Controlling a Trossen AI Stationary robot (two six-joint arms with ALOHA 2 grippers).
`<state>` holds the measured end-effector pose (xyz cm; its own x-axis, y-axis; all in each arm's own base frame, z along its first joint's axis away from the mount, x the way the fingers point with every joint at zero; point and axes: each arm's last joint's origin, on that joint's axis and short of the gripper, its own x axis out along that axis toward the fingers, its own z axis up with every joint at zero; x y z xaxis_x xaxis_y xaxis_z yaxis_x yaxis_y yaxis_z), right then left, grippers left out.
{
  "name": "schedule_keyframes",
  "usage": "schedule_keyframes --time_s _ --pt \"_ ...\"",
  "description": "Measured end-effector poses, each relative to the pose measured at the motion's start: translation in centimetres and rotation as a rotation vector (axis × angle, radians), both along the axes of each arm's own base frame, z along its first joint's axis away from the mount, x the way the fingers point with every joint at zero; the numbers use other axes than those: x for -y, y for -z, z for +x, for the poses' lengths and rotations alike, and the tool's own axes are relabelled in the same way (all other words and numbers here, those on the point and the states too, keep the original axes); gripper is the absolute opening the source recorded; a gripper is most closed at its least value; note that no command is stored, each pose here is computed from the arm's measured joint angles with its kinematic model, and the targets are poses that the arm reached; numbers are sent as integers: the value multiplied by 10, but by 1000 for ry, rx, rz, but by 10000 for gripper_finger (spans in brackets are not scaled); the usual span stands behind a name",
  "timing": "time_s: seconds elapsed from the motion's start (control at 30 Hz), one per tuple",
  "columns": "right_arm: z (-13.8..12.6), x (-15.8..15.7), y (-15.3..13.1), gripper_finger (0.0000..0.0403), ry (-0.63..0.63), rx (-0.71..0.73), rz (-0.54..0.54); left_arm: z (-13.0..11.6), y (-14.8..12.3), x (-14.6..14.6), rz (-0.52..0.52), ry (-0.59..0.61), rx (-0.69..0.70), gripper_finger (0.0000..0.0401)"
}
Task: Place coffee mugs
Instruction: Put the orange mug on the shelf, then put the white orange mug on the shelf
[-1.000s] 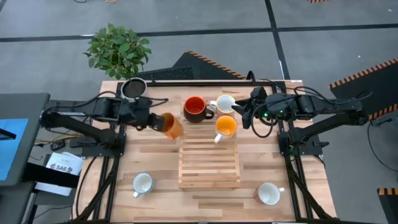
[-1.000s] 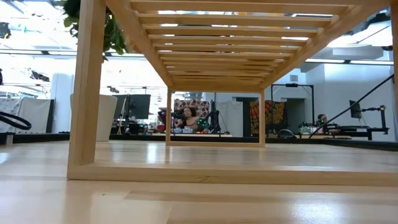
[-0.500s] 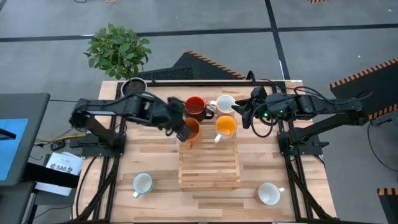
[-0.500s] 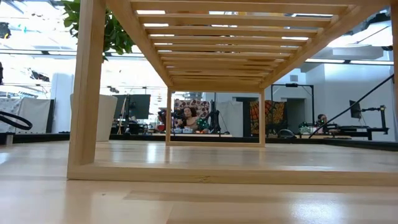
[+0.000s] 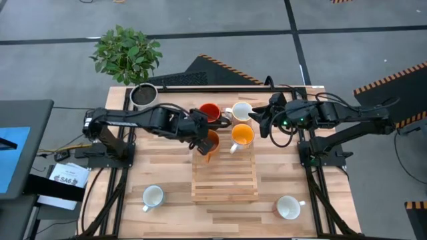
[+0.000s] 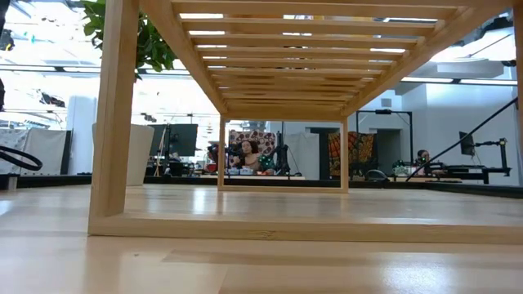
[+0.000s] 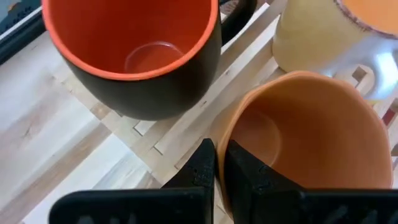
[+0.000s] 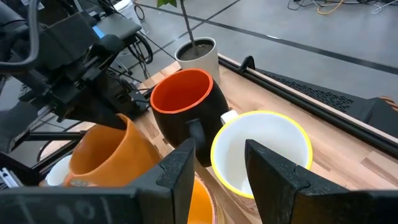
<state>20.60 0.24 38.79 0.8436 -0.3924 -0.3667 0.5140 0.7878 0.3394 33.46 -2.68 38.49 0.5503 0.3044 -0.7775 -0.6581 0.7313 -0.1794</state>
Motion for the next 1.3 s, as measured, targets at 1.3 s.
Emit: schedule_keyframes --time_s 1.3 --pt "1 0 -3 166 -1 31 2 -51 -58 -5 484 28 60 115"
